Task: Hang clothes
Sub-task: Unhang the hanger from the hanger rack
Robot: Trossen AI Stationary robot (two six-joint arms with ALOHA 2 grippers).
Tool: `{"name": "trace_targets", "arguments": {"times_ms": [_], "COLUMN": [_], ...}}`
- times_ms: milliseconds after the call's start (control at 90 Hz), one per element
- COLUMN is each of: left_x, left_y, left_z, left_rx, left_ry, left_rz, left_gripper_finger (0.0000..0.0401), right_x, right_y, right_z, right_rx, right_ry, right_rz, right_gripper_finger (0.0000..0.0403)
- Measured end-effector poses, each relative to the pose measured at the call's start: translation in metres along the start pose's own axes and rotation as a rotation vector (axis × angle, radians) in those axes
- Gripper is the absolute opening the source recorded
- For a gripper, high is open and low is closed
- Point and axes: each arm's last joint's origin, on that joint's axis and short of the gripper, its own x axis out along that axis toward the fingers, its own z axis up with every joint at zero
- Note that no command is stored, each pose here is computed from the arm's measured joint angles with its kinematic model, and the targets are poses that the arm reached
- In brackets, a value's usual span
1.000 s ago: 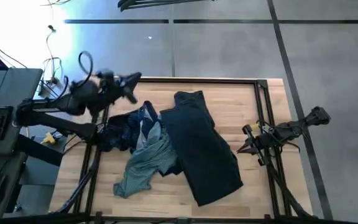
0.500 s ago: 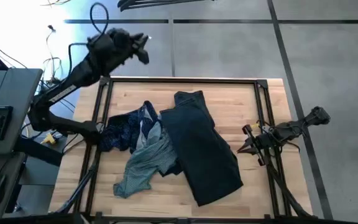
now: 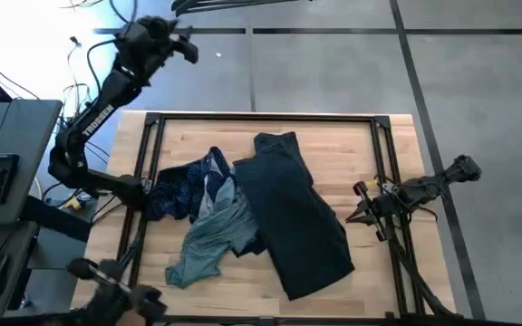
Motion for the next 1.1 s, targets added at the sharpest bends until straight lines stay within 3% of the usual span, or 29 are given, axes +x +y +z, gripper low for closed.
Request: {"name": "trace_targets", "arguments": {"times_ms": [611,756,1100], "left_x": [0.061,0.071,0.076], "left_y": [0.037,0.045,0.045], "left_z": [-0.054,-0.055,-0.058], "left_rx": [-0.064,-0.097,-0.11], "left_ry": [0.079,-0.008,-0.04], "left_rz": [0.188,0.121,-0.164], "left_gripper_finger": [0.0217,0.0217,0.0216], "right_x": [0.0,0.0,0.0], "right_y": [0.0,0.0,0.0], "right_z": [0.0,0.0,0.0], "right_rx": [0.0,0.0,0.0], "right_ry": [0.0,0.0,0.001], "right_rz": [0.0,0.0,-0.001], "right_gripper_finger": [0.0,0.0,0.0]}}
